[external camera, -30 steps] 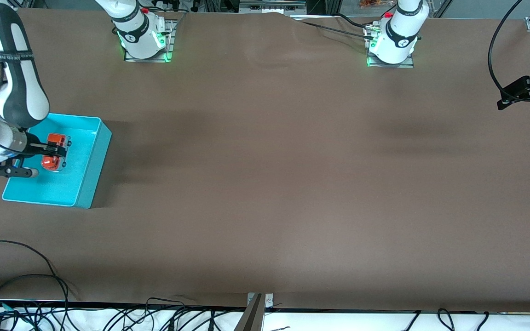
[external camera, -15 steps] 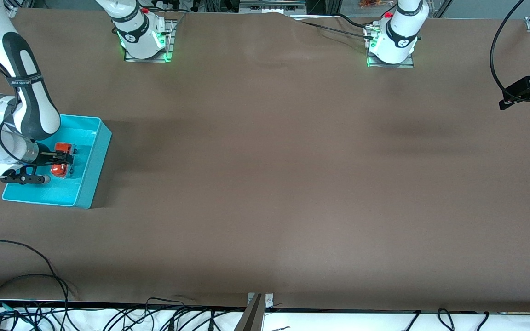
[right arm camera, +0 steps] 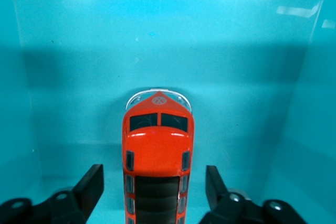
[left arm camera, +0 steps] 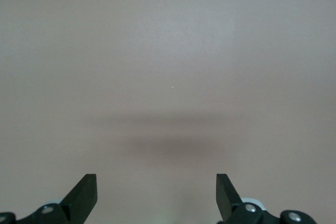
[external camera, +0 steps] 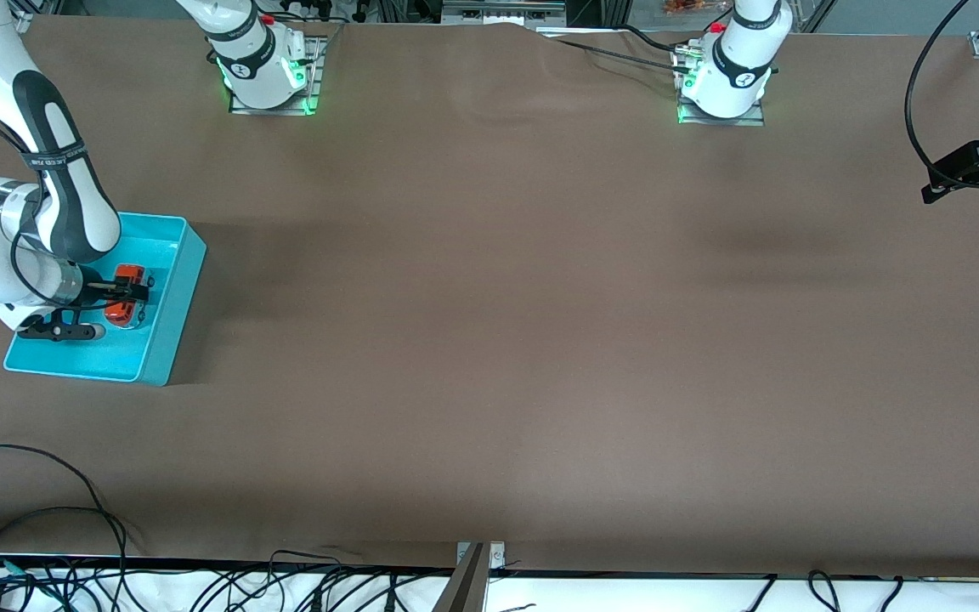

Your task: Wind up bus and store in blue box

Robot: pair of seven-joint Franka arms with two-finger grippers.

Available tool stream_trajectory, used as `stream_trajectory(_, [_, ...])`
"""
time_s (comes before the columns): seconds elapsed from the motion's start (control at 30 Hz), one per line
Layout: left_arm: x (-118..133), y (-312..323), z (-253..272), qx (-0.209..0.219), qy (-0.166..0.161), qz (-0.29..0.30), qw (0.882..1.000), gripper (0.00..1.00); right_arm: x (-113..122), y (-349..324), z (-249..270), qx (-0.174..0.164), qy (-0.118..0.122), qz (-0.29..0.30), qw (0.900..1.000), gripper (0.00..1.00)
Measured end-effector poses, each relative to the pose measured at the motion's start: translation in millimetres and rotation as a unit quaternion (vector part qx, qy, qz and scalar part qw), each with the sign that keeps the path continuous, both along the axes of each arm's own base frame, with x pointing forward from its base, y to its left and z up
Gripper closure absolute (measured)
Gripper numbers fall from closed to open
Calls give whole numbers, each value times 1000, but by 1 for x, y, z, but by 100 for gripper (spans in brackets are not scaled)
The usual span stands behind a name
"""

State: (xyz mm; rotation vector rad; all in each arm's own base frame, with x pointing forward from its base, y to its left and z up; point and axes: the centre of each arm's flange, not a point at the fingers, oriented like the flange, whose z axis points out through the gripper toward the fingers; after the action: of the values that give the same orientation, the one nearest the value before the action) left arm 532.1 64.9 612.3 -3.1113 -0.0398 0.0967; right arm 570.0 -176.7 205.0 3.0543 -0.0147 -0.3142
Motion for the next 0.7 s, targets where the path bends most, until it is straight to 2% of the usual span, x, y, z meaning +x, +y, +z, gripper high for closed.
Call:
stream_trajectory(0.1, [0,0,0,0,0,0,1000,0,-1,0,-1,0,2,0,1000,1])
stream_trajectory(0.13, [0,0,0,0,0,0,1000,0,-1,0,-1,0,2,0,1000,0])
stream_trajectory(0.4, [0,0,0,0,0,0,1000,0,1,4,29,1,15,0,1000,0])
stream_trajectory(0.5, [0,0,0,0,0,0,1000,0,4,12,62,0,16,4,1000,0])
stream_trajectory(0.7, [0,0,0,0,0,0,1000,0,3,43,139,-4,2,23,1000,0])
